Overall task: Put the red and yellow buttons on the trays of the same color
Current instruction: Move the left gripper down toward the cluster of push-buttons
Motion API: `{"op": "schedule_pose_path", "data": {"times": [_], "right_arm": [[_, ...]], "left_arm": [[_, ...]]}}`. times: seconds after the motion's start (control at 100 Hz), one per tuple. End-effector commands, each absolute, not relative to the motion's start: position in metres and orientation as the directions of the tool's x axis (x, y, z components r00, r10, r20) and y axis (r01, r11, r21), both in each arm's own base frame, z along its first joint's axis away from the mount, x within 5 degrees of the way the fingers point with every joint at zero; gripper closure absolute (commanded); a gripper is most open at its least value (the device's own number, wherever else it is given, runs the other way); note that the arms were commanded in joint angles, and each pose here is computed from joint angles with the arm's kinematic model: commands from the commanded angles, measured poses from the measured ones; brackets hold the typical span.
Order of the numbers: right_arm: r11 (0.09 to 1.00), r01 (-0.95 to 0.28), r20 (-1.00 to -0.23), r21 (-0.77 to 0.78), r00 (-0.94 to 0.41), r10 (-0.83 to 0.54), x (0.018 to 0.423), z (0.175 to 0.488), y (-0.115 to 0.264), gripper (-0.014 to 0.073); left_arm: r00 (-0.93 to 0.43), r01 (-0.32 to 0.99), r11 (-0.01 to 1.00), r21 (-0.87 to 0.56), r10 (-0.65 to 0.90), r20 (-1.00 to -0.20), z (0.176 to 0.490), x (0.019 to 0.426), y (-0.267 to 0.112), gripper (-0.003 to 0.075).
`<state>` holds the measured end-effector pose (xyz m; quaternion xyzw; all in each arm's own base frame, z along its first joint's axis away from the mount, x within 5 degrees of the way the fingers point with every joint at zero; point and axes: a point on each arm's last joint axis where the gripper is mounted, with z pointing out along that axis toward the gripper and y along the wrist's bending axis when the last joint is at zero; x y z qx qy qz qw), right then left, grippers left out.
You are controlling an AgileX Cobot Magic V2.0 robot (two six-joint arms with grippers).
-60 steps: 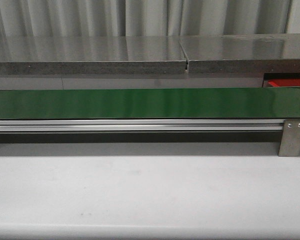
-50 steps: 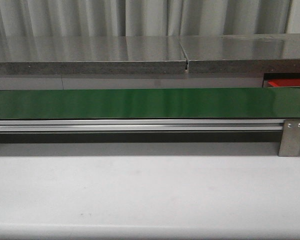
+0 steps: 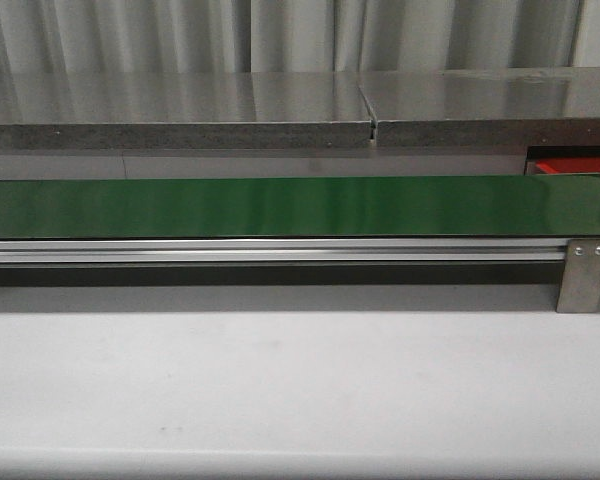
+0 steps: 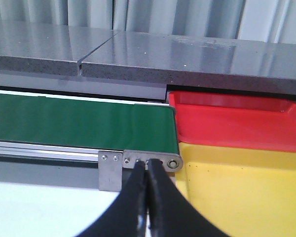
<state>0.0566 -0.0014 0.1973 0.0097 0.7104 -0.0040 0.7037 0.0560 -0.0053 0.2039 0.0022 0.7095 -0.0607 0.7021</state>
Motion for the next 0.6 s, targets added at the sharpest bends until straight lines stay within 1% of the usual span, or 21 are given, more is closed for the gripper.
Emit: {"op": "schedule_pose_path", "data": {"times": [0.0, 0.09, 0.19, 0.29, 0.43, 0.59], "right_arm": [[1.000, 0.011, -0.994, 0.004, 0.110, 0.003, 0.054, 0.213, -0.001, 0.0662], [1.000, 0.011, -0.994, 0.004, 0.110, 0.003, 0.054, 0.213, -0.001, 0.0662], [1.000, 0.011, -0.994, 0.004, 0.110, 0.003, 0.054, 0.213, -0.001, 0.0662], [1.000, 0.011, -0.994, 0.004, 0.110, 0.003, 0.054, 0.213, -0.001, 0.0662], [1.000, 0.011, -0.994, 0.004, 0.110, 0.003, 0.054, 0.213, -0.001, 0.0662], [1.000, 0.011, -0.994, 0.004, 0.110, 0.003, 0.054, 0.213, -0.001, 0.0662]], "left_arm": [[0.086, 0.088, 0.991, -0.099, -0.106, -0.991, 0.205, 0.054, -0.004, 0.0741], [0.080, 0.089, 0.991, -0.097, -0.104, -0.991, 0.206, 0.054, -0.004, 0.0741], [0.028, 0.088, 0.993, -0.072, -0.075, -0.997, 0.213, 0.052, -0.005, 0.0741], [-0.012, 0.086, 0.995, -0.041, -0.040, -0.999, 0.234, 0.045, -0.004, 0.0741], [-0.059, 0.087, 0.995, -0.040, -0.035, -0.998, 0.266, 0.040, -0.004, 0.0741], [-0.219, 0.078, 0.997, -0.022, -0.004, -0.976, 0.294, 0.044, -0.004, 0.0741]]}}
